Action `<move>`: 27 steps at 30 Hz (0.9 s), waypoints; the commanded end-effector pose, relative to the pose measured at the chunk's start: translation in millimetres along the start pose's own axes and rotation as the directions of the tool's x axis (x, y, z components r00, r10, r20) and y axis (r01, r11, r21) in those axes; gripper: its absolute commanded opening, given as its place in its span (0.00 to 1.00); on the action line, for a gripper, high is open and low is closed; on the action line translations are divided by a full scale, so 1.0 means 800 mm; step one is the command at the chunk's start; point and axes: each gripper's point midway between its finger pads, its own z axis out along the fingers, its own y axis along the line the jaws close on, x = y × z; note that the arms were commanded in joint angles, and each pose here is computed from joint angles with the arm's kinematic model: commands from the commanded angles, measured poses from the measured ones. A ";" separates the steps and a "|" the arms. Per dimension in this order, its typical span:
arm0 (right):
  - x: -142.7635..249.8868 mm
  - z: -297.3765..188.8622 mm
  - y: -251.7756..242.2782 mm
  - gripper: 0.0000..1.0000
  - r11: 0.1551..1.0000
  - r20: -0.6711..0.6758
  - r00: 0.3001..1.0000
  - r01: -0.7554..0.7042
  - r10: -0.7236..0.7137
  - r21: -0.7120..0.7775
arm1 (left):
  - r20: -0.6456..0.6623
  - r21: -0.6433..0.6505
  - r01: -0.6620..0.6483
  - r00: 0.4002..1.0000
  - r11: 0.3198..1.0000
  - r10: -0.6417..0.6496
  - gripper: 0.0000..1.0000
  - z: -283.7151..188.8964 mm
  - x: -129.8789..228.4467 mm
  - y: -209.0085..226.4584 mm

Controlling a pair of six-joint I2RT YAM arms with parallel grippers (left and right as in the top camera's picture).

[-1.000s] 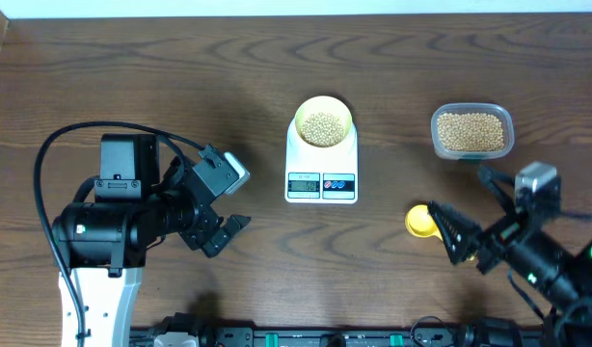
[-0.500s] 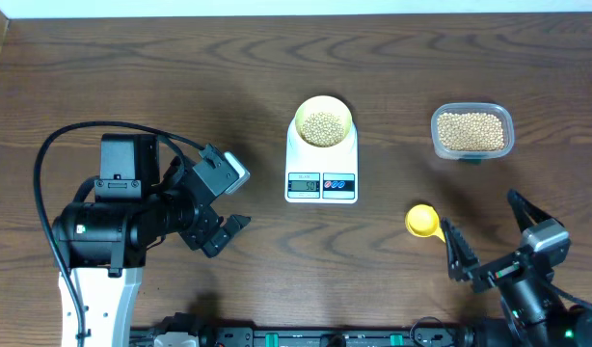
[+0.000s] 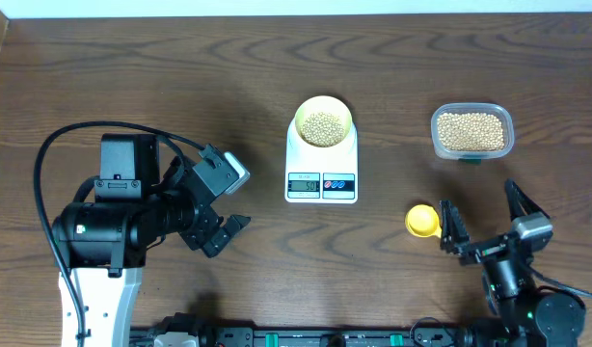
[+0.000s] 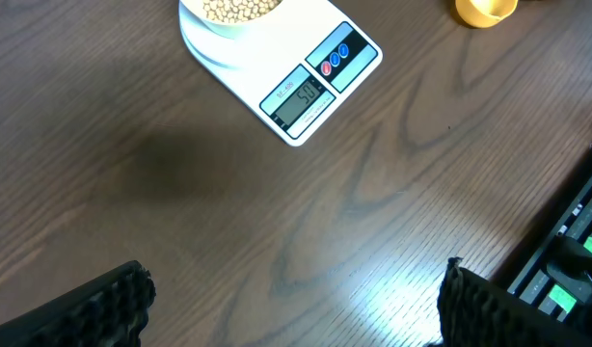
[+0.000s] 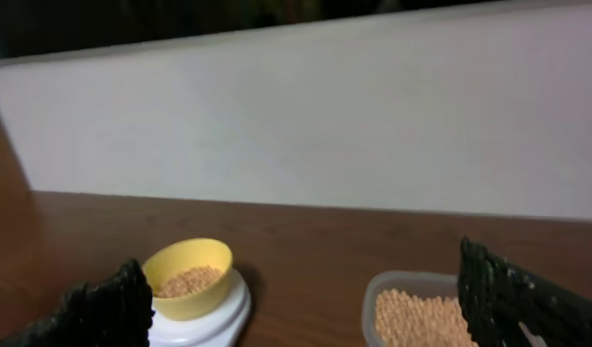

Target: Scoop item into bowl and weigh 50g on scale

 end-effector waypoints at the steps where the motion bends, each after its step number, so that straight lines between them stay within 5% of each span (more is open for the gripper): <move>1: 0.014 0.003 -0.017 0.99 0.997 0.001 0.999 -0.034 0.034 0.071 | 0.009 0.007 -0.002 1.000 1.000 0.002 0.96 -0.001 -0.001 -0.002; 19: 0.062 0.014 -0.043 0.99 0.988 0.035 0.999 -0.031 0.026 0.149 | 0.009 0.008 -0.002 1.000 1.000 0.002 0.96 -0.001 -0.001 -0.002; 27: 0.108 0.010 -0.055 0.99 0.978 -0.105 0.992 -0.044 0.067 0.205 | 0.009 0.008 -0.002 1.000 1.000 0.002 0.96 -0.001 -0.001 -0.002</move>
